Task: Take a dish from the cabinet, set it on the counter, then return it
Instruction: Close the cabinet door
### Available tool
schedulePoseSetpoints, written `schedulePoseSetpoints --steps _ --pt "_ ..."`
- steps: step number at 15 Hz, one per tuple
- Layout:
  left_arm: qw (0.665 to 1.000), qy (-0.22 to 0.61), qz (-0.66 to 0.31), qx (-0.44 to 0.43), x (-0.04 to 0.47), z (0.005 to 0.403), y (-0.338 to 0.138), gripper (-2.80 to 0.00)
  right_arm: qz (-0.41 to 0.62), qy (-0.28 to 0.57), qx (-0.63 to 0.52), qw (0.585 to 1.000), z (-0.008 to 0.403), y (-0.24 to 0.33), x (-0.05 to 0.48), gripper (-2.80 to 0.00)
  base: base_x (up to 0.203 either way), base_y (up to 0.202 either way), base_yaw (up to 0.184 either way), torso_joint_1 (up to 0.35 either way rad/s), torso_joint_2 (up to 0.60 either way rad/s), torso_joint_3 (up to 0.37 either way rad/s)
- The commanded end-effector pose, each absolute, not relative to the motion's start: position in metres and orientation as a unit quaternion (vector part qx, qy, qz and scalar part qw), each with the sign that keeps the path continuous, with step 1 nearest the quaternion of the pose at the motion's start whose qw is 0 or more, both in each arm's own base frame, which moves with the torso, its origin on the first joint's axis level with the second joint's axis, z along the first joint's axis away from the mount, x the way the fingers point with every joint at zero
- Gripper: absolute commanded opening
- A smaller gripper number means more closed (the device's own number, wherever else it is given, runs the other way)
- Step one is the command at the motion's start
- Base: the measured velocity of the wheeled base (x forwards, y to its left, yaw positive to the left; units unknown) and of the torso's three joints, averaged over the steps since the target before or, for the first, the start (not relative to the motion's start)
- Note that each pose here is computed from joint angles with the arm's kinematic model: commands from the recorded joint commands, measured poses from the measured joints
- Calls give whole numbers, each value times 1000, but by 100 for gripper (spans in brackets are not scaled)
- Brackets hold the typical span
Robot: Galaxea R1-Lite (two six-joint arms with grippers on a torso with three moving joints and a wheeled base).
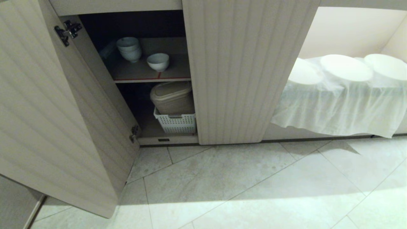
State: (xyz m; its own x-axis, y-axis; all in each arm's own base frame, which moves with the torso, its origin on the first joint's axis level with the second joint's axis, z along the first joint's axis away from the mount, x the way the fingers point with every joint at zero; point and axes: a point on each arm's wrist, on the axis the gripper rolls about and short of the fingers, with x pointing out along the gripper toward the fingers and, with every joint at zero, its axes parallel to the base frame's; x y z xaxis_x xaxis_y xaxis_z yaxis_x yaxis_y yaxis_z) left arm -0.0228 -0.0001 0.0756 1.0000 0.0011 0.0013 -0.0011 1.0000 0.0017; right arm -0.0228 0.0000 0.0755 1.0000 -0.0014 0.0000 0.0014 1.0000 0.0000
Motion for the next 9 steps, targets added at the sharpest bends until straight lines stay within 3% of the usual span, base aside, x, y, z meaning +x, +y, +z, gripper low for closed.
schedulePoseSetpoints --steps 1,9 --pt "1000 -1 1 1 -23 76 0 -280 -1 0 0 1000 75 0 -23 -280 0 0 0 0 0 0" --pt "1000 -2 2 -9 -23 76 0 -280 -1 0 0 1000 75 0 -23 -280 0 0 0 0 0 0"
